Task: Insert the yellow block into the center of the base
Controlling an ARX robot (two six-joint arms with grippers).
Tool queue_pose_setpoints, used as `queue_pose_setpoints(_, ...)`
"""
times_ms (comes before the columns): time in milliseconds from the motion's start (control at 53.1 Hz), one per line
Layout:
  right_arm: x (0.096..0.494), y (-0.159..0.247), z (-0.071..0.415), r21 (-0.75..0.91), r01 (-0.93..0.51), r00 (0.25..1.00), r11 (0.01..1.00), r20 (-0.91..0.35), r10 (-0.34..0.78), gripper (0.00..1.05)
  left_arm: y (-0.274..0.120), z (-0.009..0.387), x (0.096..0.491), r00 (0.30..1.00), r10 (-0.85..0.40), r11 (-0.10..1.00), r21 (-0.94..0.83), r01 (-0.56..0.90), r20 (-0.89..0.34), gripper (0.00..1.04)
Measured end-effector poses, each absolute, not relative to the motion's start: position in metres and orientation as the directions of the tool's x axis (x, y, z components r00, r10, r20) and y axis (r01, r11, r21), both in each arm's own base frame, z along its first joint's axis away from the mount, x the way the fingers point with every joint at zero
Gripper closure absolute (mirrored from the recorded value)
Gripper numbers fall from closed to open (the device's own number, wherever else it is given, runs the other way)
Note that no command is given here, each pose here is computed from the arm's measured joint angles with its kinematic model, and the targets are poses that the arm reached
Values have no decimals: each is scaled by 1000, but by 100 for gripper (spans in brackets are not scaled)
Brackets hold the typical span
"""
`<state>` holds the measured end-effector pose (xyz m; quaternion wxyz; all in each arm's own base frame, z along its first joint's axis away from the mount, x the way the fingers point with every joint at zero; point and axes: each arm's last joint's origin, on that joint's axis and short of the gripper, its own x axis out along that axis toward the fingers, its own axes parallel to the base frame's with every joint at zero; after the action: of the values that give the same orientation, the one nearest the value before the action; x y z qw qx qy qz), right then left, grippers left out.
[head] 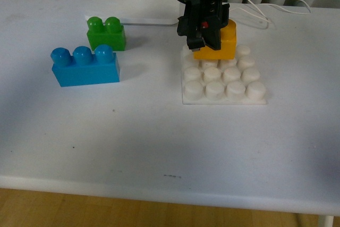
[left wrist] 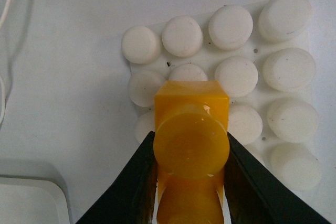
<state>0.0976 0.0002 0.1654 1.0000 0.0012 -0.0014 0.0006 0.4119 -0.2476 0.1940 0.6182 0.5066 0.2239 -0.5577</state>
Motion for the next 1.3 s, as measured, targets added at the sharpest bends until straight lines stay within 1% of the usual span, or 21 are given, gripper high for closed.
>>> queue_pose_setpoints(302, 98, 0, 165, 2, -1, 1000, 1000, 3, 1, 9, -254, 187, 416, 259, -463, -140, 359, 923, -848, 73)
queue_pose_setpoints(660, 98, 0, 165, 2, -1, 1000, 1000, 3, 1, 9, -255, 182, 417, 256, -461, -136, 352, 926, -850, 73)
queue_pose_setpoints(999, 98, 0, 165, 2, -1, 1000, 1000, 3, 1, 9, -257, 170, 420, 261, -459, -116, 349, 930, -849, 74)
queue_pose_setpoints(1301, 98, 0, 165, 2, -1, 1000, 1000, 3, 1, 9, -259, 159, 417, 268, -452, -120, 356, 927, -851, 74)
